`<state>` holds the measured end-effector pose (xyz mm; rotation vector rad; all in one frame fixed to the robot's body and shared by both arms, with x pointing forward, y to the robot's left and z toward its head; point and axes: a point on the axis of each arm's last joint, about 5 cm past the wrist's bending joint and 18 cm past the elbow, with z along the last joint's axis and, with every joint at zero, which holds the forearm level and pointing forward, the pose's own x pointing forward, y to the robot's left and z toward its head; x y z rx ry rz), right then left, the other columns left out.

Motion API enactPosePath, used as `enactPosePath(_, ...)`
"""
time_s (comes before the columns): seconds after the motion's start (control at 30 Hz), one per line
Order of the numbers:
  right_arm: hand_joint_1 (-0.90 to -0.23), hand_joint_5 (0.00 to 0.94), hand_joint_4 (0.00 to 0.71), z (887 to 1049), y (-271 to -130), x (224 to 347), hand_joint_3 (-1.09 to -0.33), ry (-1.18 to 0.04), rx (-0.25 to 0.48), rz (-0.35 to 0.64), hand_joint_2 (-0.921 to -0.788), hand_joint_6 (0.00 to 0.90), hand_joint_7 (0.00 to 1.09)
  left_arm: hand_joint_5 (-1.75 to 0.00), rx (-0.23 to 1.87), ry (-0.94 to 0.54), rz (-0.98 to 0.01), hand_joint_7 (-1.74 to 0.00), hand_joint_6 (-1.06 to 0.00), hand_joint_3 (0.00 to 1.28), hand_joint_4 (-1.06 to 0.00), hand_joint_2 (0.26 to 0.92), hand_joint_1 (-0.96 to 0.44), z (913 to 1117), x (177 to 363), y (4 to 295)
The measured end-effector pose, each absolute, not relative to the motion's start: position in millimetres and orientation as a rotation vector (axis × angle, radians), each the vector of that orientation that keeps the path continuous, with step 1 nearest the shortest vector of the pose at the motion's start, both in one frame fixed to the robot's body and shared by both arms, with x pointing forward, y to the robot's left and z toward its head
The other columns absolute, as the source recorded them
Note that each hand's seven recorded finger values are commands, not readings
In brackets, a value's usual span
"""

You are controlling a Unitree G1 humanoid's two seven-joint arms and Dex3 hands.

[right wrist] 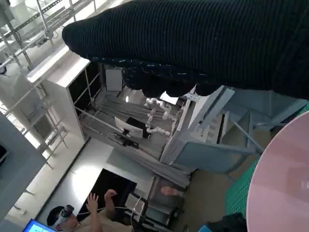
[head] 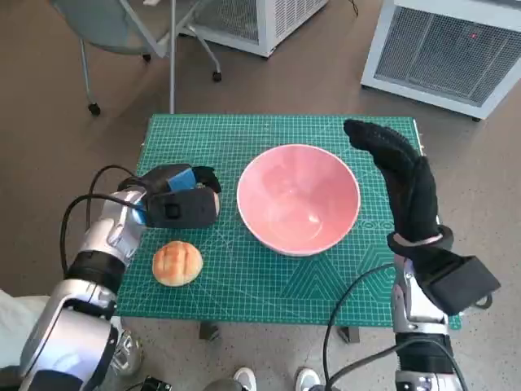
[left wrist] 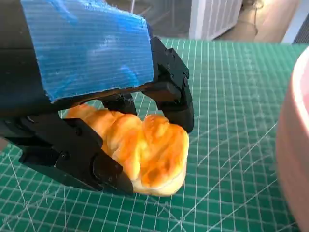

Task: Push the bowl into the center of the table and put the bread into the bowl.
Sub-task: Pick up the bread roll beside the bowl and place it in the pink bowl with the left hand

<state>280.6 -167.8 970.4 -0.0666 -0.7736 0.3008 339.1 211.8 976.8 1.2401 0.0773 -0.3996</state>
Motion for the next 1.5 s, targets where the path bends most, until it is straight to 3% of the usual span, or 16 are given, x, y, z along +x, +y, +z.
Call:
enactPosePath(0.43, -0.715, 0.001, 0.149, 970.3, -168.3, 280.5, -0.768, -0.779, -0.053, 0.297, -0.921, -0.001, 0.50, -1.13, 1.157, -0.299, -0.316, -1.09, -0.66, 0.03, -0.76, 0.920, 0.00, 1028, 316.4, 211)
enactPosePath(0.77, -0.711, 0.001, 0.149, 969.2, -168.9, 280.7, -0.768, -0.776, -0.044, 0.301, -0.921, -0.001, 0.50, -1.20, 1.097, -0.631, -0.306, -0.94, -0.72, 0.02, -0.77, 0.912, 0.00, 1048, 290.2, 192)
enactPosePath(1.2, -0.732, 0.001, 0.149, 968.3, -169.9, 280.9, -0.768, -0.773, -0.037, 0.308, -0.921, -0.001, 0.50, -1.08, 1.051, -0.761, -0.447, -1.16, -0.63, 0.03, -0.77, 0.920, 0.00, 1042, 286.3, 159)
enactPosePath(1.5, -0.744, 0.002, 0.151, 967.2, -171.0, 279.1, -0.770, -0.764, -0.018, 0.302, -0.921, -0.001, 0.49, -1.07, 1.116, -0.805, -0.579, -1.21, -0.64, 0.05, -0.72, 0.920, 0.00, 1025, 302.5, 130)
